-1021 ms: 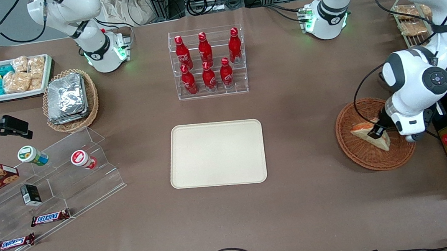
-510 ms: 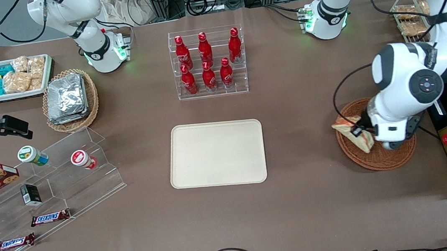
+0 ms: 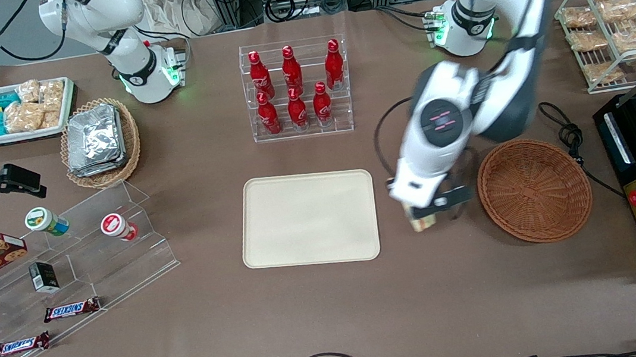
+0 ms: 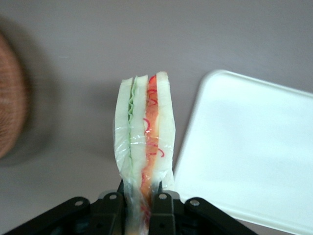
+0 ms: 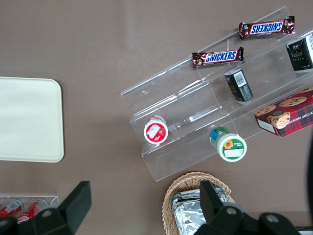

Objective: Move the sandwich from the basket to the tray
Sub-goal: 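Carry the sandwich with the left gripper over the cream tray and lower it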

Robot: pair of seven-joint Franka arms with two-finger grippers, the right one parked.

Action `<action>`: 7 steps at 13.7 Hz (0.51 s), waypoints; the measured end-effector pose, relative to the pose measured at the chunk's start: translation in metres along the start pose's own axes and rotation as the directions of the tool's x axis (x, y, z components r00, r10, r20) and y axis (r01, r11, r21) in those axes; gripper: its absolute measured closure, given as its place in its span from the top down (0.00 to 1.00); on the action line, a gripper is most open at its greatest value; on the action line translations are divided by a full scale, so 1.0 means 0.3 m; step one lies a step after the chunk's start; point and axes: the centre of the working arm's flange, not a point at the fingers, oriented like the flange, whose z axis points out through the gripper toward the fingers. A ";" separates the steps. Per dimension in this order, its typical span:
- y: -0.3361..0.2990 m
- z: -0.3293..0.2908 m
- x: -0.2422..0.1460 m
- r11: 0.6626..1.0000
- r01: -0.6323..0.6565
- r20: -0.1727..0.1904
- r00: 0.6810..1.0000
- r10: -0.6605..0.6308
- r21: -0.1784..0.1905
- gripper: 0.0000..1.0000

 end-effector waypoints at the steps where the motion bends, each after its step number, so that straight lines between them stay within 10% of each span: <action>1: 0.103 0.082 -0.017 0.999 -0.045 0.000 0.999 0.045 0.019 0.19; 7: 0.366 0.357 -0.031 0.992 -0.130 -0.022 0.991 0.130 0.001 0.19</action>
